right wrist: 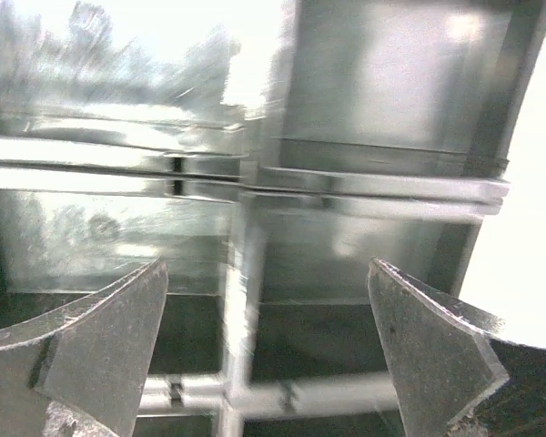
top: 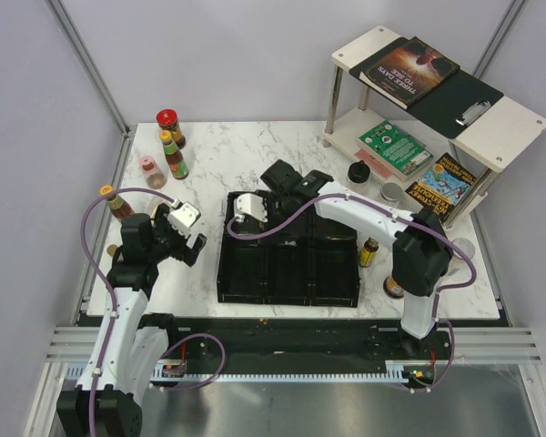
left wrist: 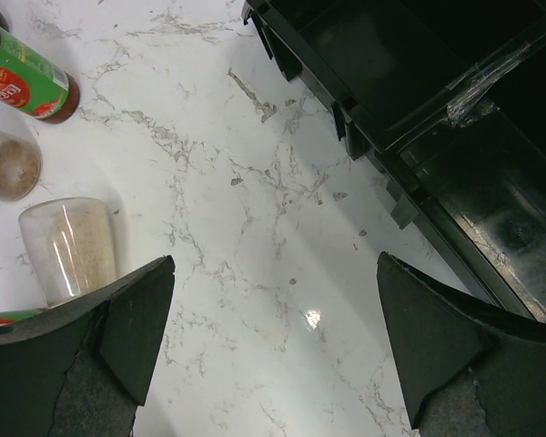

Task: Organize the condiment bottles
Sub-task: Adjust the storage box at the center of the board, then pick up the bottle from the center of the board.

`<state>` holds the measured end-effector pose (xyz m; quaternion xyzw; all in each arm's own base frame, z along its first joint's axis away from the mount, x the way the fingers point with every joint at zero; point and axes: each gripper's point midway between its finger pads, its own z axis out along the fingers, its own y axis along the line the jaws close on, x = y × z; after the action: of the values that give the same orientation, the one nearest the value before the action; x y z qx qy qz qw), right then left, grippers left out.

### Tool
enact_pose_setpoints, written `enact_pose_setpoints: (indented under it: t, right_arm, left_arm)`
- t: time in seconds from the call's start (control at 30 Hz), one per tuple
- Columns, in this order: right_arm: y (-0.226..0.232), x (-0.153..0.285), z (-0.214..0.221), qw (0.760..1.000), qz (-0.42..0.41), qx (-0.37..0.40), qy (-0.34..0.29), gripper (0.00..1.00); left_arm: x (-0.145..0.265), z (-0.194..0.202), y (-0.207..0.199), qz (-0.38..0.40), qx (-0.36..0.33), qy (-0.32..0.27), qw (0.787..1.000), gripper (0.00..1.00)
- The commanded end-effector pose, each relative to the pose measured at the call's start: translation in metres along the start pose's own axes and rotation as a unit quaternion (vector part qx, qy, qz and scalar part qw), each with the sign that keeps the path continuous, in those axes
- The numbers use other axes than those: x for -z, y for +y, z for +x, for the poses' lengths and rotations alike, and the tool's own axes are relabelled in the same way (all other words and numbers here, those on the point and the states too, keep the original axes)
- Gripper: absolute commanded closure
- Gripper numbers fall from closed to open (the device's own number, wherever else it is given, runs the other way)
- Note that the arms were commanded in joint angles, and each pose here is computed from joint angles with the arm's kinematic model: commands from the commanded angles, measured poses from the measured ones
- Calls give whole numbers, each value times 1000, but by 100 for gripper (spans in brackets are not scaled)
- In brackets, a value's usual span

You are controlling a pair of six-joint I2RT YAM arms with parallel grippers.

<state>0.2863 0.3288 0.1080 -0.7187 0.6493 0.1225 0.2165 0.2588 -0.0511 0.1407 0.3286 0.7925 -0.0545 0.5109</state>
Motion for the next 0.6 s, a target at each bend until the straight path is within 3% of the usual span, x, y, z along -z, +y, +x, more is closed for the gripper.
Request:
enact_pose_setpoints:
  t: [0.0, 0.13, 0.37, 0.57]
  right_arm:
    - [-45, 72, -39, 989, 132, -44, -51, 2]
    - [-86, 108, -31, 962, 222, -144, -72, 2]
    - [-161, 153, 45, 891, 323, -303, -96, 2]
    - [-184, 166, 88, 856, 378, -344, -77, 2]
  left_arm:
    - [1, -7, 0, 3, -2, -18, 1000, 1]
    - [2, -9, 2, -2, -1, -20, 1000, 1]
    - [3, -8, 4, -8, 1, -21, 1000, 1]
    - [3, -8, 4, -9, 2, -22, 1000, 1]
